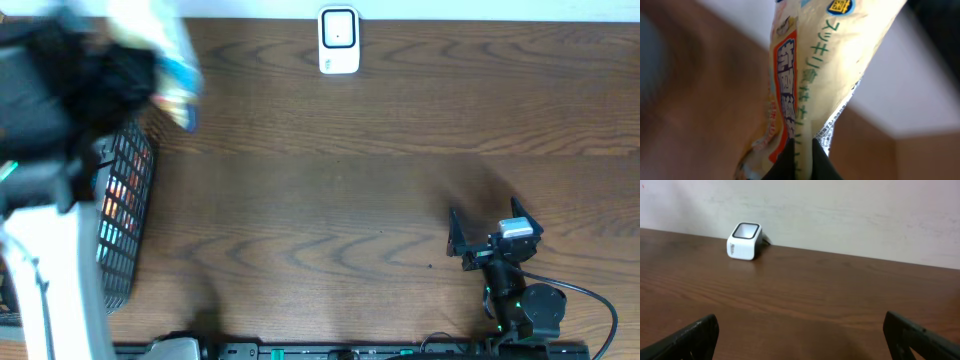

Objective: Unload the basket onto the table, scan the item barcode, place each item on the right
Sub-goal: 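Lift the yellow wet-wipe pack out and place it on the table center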

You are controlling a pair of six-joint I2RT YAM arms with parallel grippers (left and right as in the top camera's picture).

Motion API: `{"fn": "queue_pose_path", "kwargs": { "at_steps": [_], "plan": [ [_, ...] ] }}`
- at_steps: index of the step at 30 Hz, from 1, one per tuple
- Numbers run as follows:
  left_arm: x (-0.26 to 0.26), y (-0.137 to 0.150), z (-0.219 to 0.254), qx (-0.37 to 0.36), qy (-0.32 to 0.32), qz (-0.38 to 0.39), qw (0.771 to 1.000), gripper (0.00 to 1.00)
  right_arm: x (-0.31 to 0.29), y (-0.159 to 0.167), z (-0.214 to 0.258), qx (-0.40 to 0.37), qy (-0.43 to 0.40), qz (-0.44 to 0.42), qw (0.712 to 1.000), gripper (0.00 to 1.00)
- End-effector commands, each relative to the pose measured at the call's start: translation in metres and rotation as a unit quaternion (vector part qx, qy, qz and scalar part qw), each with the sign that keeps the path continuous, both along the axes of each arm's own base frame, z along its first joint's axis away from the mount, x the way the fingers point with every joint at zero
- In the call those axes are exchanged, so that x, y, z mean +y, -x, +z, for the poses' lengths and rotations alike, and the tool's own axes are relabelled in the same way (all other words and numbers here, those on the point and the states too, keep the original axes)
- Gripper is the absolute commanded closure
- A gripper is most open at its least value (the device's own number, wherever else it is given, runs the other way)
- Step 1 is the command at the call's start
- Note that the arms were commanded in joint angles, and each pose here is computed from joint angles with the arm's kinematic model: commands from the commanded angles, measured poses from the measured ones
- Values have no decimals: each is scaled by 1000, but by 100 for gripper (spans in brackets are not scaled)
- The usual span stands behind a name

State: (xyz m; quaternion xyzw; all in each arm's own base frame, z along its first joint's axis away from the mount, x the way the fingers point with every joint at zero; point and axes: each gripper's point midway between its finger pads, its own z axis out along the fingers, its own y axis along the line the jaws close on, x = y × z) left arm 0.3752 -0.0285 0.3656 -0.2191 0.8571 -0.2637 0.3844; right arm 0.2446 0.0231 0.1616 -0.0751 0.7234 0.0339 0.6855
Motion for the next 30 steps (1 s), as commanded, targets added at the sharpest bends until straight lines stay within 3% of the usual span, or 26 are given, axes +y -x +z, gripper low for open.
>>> {"fn": "queue_pose_path", "kwargs": {
  "at_steps": [1,7,12,16,22,23,26,28,30],
  "plan": [
    [-18,-19,-61,80,-106,-21,991,93,1,0,-1,0,1,2,1000,1],
    [-59,-40,-179,213,-273,-72,935,92,1,0,-1,0,1,2,1000,1],
    [-107,-44,-249,257,-320,-127,903,93,1,0,-1,0,1,2,1000,1],
    [-137,-42,-274,258,-336,-152,893,93,1,0,-1,0,1,2,1000,1],
    [-141,-42,-262,237,-354,-148,892,93,1,0,-1,0,1,2,1000,1],
    [-134,-45,-250,229,-365,-136,892,85,1,0,-1,0,1,2,1000,1],
    [-107,-53,-196,190,-399,-93,892,29,1,0,-1,0,1,2,1000,1],
    [-80,-59,-141,149,-412,-38,898,9,1,0,-1,0,1,2,1000,1],
    [-55,-61,-90,107,-403,13,909,2,1,0,-1,0,1,2,1000,1]
  ]
}}
